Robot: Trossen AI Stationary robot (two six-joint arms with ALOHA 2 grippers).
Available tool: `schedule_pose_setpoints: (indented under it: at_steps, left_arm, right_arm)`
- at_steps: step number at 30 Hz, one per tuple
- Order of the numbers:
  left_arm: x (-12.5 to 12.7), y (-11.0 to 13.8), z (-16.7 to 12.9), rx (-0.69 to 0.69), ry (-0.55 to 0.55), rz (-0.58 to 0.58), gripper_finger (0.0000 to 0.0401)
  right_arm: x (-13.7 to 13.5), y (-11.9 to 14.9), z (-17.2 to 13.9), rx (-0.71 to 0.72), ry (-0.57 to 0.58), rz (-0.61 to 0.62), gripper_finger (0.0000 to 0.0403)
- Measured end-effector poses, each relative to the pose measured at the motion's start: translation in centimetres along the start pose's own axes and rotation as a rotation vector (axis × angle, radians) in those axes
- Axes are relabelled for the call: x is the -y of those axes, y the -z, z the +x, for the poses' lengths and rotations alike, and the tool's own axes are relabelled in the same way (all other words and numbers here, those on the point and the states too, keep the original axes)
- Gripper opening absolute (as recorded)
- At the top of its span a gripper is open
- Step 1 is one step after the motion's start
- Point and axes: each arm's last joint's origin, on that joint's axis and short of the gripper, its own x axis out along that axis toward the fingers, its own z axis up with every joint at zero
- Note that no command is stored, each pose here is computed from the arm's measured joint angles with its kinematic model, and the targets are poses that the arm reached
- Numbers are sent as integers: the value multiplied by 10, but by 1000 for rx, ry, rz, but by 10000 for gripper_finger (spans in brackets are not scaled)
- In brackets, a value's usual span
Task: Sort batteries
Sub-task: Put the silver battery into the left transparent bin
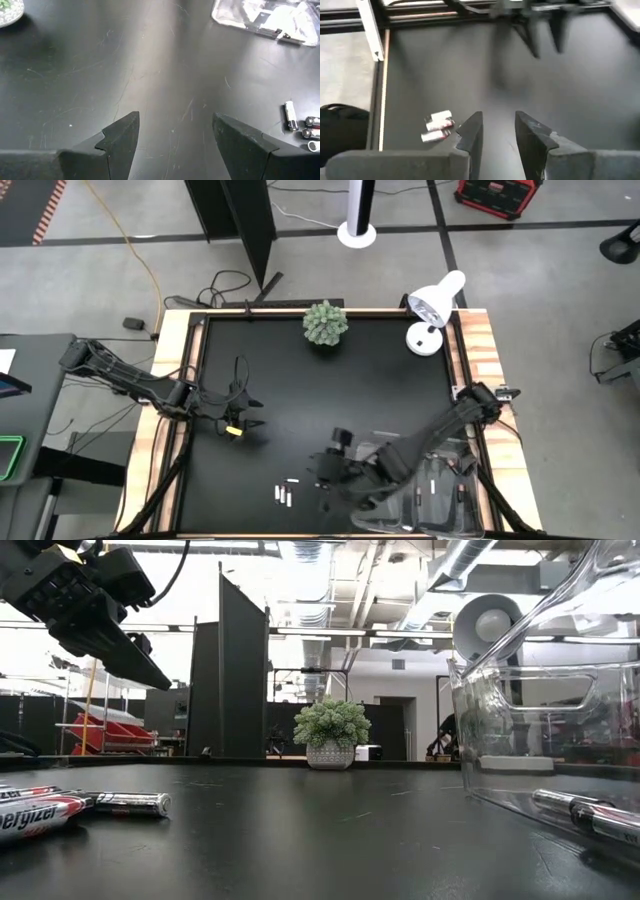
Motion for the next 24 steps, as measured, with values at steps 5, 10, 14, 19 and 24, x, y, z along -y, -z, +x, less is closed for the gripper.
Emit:
schedule_pose_setpoints:
  at_steps: [5, 10, 14, 19, 24]
  left_arm:
    - [0, 2, 0, -16, -5, 3, 247]
    - [-1, 3, 0, -22, -6, 6, 247]
    - [-1, 2, 0, -20, -6, 6, 247]
    - [-1, 2, 0, -20, -6, 10, 247]
    - [-1, 2, 0, -22, -6, 12, 247]
  right_arm:
    - [0, 14, 49, -102, -37, -45, 154]
    - [-5, 43, 103, -212, -72, -78, 167]
    - [-9, 62, 136, -262, -135, -72, 163]
    - [-13, 79, 160, -307, -192, -62, 158]
    - [-15, 82, 165, -300, -208, -53, 157]
